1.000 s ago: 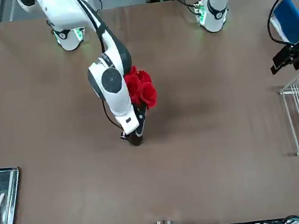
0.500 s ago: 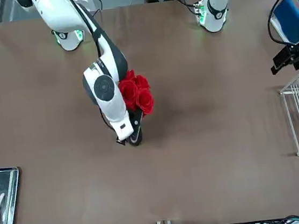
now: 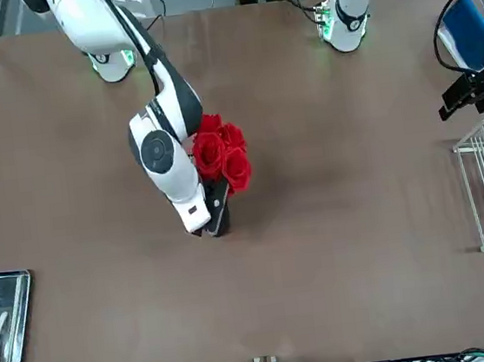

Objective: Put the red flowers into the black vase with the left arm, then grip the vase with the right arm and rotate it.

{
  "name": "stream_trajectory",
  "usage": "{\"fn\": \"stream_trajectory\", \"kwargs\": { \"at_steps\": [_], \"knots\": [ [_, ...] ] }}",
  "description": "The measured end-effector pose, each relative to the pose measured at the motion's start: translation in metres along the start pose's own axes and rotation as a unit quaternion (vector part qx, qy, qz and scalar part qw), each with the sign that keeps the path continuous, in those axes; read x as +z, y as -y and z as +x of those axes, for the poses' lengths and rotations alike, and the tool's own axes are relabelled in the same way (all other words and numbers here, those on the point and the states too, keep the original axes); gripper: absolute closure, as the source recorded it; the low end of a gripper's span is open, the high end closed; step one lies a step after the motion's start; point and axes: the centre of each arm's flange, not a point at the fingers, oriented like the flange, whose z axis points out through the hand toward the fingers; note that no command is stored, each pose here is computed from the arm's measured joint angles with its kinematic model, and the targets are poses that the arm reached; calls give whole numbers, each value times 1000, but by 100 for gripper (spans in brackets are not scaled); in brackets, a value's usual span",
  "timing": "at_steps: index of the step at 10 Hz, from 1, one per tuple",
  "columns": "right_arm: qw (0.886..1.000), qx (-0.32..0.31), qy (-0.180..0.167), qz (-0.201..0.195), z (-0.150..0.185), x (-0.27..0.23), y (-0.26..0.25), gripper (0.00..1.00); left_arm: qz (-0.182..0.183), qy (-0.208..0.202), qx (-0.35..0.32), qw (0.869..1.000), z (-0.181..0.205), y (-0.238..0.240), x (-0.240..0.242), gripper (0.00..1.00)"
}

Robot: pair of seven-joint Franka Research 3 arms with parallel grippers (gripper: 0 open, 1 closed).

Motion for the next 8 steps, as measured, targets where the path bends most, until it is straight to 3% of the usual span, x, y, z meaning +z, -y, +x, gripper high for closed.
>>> {"fn": "stream_trajectory", "kwargs": {
  "at_steps": [8],
  "knots": [
    [999,25,3,48,-17,-16,-18,25,1,-1,-11,1000,1,13,-1,0]
  ]
}}
